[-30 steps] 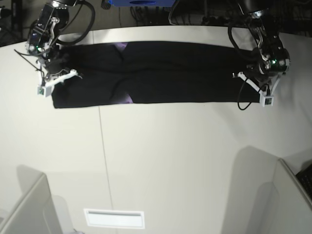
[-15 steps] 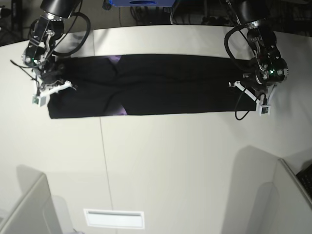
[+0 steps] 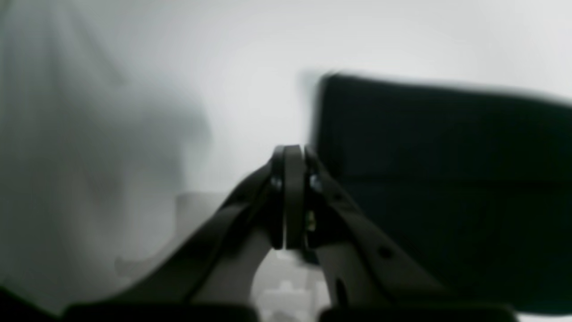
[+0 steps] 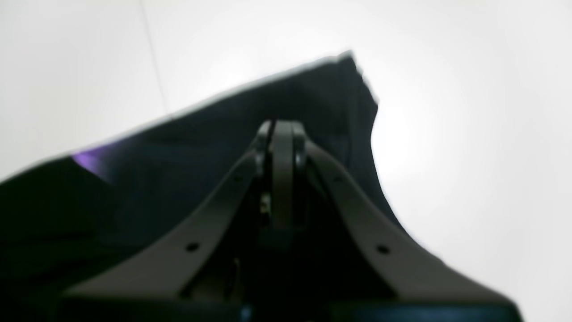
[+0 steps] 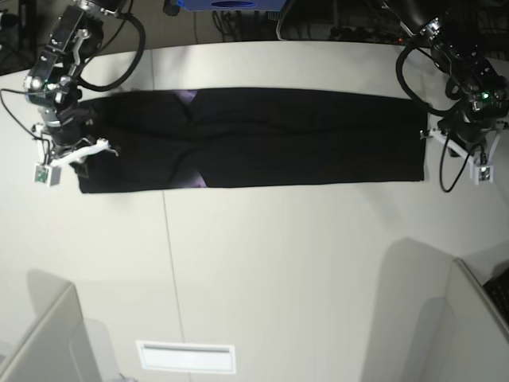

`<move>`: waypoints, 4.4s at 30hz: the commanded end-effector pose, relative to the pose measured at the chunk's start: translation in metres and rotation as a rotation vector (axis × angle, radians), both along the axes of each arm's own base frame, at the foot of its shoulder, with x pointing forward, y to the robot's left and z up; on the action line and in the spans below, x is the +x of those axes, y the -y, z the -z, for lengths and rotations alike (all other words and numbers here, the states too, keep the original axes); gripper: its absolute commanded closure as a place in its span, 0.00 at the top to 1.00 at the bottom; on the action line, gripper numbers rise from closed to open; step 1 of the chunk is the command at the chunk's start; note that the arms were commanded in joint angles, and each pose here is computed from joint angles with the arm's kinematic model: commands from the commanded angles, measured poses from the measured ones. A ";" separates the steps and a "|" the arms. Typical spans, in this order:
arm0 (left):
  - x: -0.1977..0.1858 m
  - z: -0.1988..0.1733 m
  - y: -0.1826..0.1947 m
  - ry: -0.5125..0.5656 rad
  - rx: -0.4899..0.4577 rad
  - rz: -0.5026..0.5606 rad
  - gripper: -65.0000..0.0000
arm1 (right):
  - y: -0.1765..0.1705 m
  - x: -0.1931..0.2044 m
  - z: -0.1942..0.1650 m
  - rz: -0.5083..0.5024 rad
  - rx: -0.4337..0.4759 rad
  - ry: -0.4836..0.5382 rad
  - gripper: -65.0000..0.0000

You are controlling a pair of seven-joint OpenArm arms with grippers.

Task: Fold the T-shirt properly
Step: 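Grasp the folded strip's ends with both grippers, then grasp the strip's ends with both grippers and pull them taut, then carry the strip end in the left gripper toward the right gripper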

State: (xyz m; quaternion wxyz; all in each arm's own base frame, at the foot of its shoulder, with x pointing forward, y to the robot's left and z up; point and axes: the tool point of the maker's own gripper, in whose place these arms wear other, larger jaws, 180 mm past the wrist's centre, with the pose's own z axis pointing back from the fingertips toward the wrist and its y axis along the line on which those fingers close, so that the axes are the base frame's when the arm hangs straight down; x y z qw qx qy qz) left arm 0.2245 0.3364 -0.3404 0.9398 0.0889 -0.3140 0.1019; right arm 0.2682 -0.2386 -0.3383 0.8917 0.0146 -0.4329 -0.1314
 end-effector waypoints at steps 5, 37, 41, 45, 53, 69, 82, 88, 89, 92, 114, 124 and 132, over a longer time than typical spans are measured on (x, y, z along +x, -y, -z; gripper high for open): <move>-0.016 0.015 -0.018 -0.055 0.013 0.071 0.77 | 0.001 0.002 -0.011 -0.008 -0.018 0.035 0.00; -0.017 0.038 0.007 -0.022 -0.157 0.111 0.66 | -0.006 -0.006 -0.003 -0.007 0.004 0.014 0.00; -0.012 0.025 0.009 0.010 -0.126 0.120 0.65 | -0.005 -0.006 -0.003 -0.007 0.002 0.014 0.00; -0.015 0.017 0.001 0.028 -0.105 0.094 0.51 | -0.005 -0.006 -0.003 -0.007 0.002 0.014 0.00; -0.013 0.016 0.000 0.027 -0.100 0.101 0.00 | -0.005 -0.005 -0.003 -0.007 0.003 0.014 0.00; -0.005 0.037 0.013 0.003 -0.169 0.118 0.82 | -0.005 -0.006 -0.002 -0.007 0.003 0.013 0.00; 0.013 0.074 0.038 -0.017 -0.306 0.115 0.44 | -0.005 -0.014 0.004 -0.004 0.004 -0.010 0.00; 0.012 0.071 0.030 -0.013 -0.298 0.086 0.00 | -0.004 -0.015 0.003 -0.004 0.002 -0.010 0.00; 0.012 0.069 0.025 -0.013 -0.289 0.083 0.00 | -0.004 -0.015 0.003 -0.004 0.002 -0.010 0.00; 0.015 0.058 0.012 0.001 -0.246 0.087 0.00 | -0.004 -0.015 0.003 -0.004 0.002 -0.010 0.00; 0.028 0.025 0.195 0.026 -0.170 0.513 0.00 | 0.000 -0.014 0.001 0.005 -0.004 -0.002 0.00; 0.048 0.017 0.257 0.062 -0.272 0.553 0.00 | 0.000 -0.014 0.001 0.005 -0.004 -0.004 0.00; 0.047 0.018 0.282 0.050 -0.324 0.566 0.00 | 0.000 -0.014 0.001 0.005 -0.004 -0.004 0.00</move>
